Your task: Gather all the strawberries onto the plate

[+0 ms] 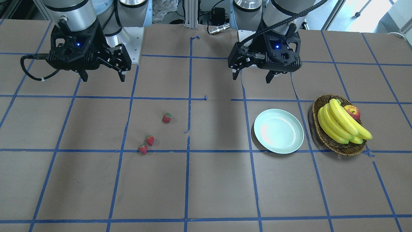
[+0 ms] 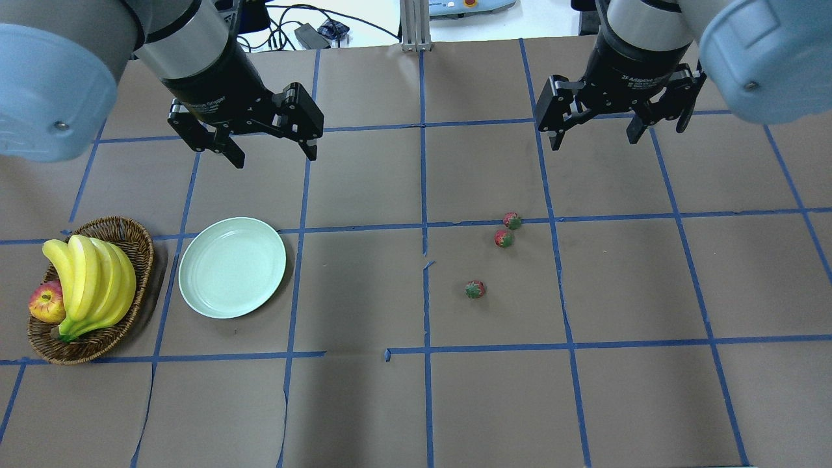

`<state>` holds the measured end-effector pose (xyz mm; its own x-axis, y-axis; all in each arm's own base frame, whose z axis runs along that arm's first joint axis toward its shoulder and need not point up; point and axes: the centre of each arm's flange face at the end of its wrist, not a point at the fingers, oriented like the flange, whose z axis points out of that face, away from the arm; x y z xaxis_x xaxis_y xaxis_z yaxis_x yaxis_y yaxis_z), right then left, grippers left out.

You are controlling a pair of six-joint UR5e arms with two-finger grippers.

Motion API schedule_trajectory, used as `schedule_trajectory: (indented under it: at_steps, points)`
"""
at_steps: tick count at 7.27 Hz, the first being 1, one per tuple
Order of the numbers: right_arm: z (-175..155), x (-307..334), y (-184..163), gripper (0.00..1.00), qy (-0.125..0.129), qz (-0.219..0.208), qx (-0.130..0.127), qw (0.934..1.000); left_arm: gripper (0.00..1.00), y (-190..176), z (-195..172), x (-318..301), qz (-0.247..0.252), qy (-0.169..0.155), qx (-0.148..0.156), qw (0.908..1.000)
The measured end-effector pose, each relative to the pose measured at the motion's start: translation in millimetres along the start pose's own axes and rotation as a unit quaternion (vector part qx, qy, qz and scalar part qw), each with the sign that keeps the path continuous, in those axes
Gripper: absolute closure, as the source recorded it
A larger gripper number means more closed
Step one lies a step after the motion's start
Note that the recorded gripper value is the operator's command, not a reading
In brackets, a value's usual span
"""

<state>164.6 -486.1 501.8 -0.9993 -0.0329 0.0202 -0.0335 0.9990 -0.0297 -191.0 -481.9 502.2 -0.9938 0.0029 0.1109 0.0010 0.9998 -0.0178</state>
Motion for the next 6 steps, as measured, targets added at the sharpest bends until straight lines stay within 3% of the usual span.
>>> schedule_trajectory:
  at_steps: [3,6]
  points:
    - [2.3,0.2,-0.4,0.00,0.001,-0.001,-0.002,1.0000,0.10,-4.7,3.0,-4.0,0.001,-0.019,0.007,0.9998]
    - [12.2,0.4,-6.0,0.00,0.005,-0.001,-0.011,0.9999,0.10,-12.3,6.3,-5.1,0.001,-0.024,0.025,0.9994]
